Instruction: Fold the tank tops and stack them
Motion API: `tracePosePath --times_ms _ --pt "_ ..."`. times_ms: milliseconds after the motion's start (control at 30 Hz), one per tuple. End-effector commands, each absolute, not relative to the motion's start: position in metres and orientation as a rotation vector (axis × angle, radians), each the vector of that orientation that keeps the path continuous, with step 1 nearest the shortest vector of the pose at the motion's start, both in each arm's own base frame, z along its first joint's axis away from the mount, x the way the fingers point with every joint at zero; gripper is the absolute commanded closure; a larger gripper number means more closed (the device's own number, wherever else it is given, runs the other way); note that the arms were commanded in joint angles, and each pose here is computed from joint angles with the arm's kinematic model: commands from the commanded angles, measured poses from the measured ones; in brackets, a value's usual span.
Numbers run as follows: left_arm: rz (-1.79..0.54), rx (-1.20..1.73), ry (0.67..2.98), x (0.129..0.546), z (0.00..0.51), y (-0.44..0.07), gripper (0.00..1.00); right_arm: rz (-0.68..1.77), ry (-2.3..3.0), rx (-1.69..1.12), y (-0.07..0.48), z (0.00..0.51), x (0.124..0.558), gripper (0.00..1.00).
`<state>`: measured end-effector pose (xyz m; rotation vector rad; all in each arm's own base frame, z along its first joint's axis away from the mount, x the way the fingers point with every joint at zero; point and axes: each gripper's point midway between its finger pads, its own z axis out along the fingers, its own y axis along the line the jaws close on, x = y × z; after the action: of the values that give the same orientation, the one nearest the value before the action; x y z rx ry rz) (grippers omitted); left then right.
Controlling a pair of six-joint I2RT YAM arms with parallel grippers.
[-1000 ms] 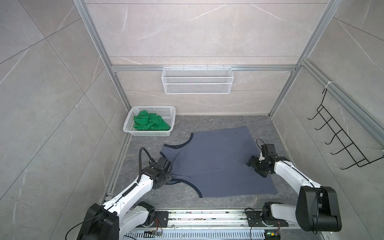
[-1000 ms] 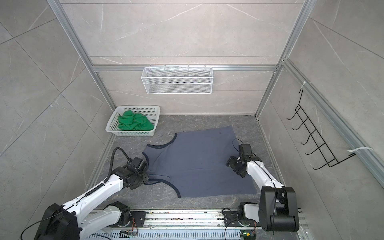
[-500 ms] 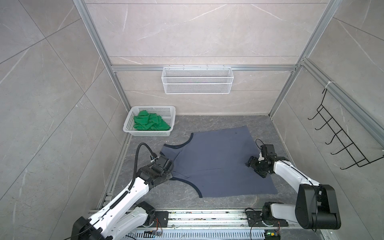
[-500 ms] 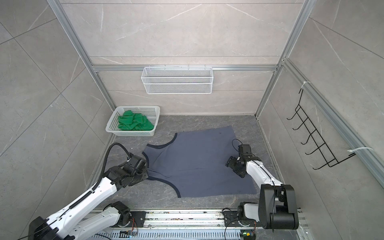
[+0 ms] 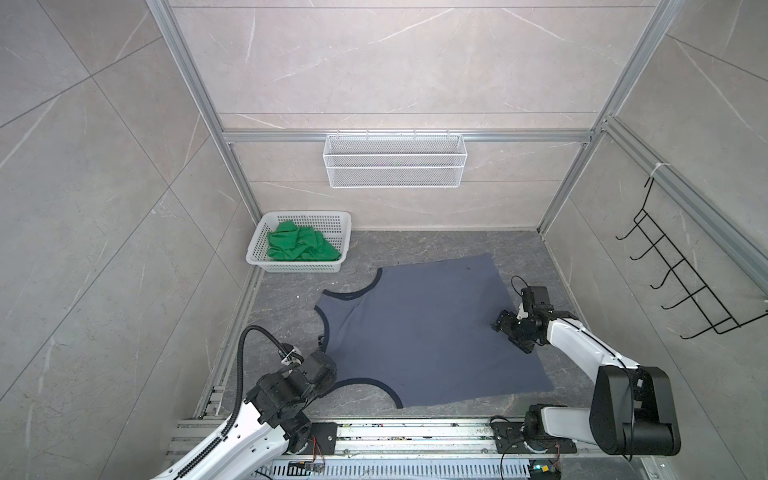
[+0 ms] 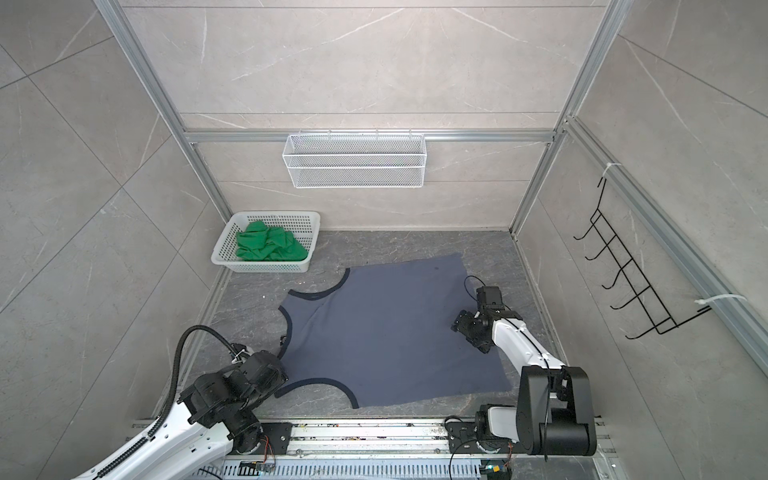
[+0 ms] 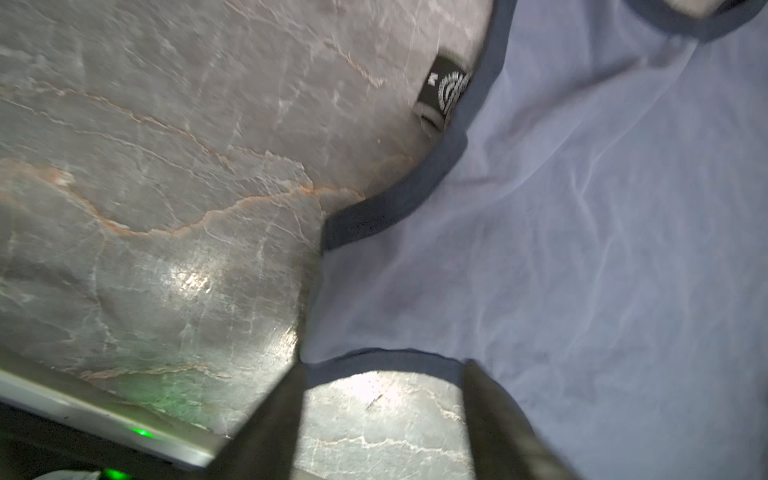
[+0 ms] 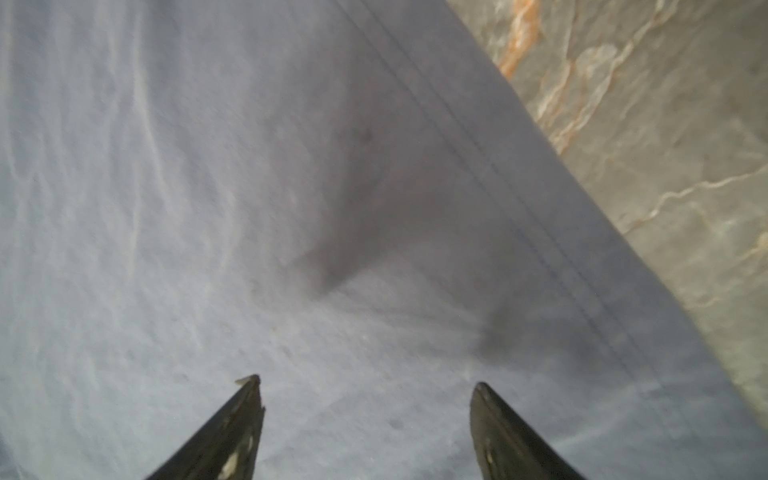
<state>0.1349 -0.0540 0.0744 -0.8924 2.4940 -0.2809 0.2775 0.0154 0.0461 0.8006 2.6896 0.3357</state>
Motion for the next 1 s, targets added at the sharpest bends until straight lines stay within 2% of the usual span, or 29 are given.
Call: tracePosePath --times_ms 0,67,200,367,533,667,967 --pt "-0.062 -0.846 2.486 0.13 0.09 -0.026 0.0 0.305 2.684 0.774 0.013 0.056 0.278 0.21" --pt "-0.018 -0.735 2.452 0.146 0.116 -0.029 0.0 0.306 2.676 0.771 0.013 0.06 0.277 0.21" --pt "-0.023 -0.461 2.454 0.188 0.155 -0.068 0.0 0.322 2.662 0.746 0.015 0.067 0.274 0.2" --pt "-0.174 -0.222 2.498 0.246 0.162 -0.138 0.0 0.359 2.673 0.681 0.03 0.07 0.277 0.2" --pt "-0.278 -0.176 2.502 0.316 0.144 -0.166 0.02 0.415 2.658 0.604 0.043 0.08 0.299 0.21" --pt "-0.37 -0.193 2.491 0.366 0.116 -0.172 0.08 0.489 2.641 0.559 0.054 0.082 0.326 0.21" --pt "-0.358 -0.306 2.527 0.414 0.054 -0.144 0.15 0.53 2.676 0.608 0.061 0.052 0.367 0.22"
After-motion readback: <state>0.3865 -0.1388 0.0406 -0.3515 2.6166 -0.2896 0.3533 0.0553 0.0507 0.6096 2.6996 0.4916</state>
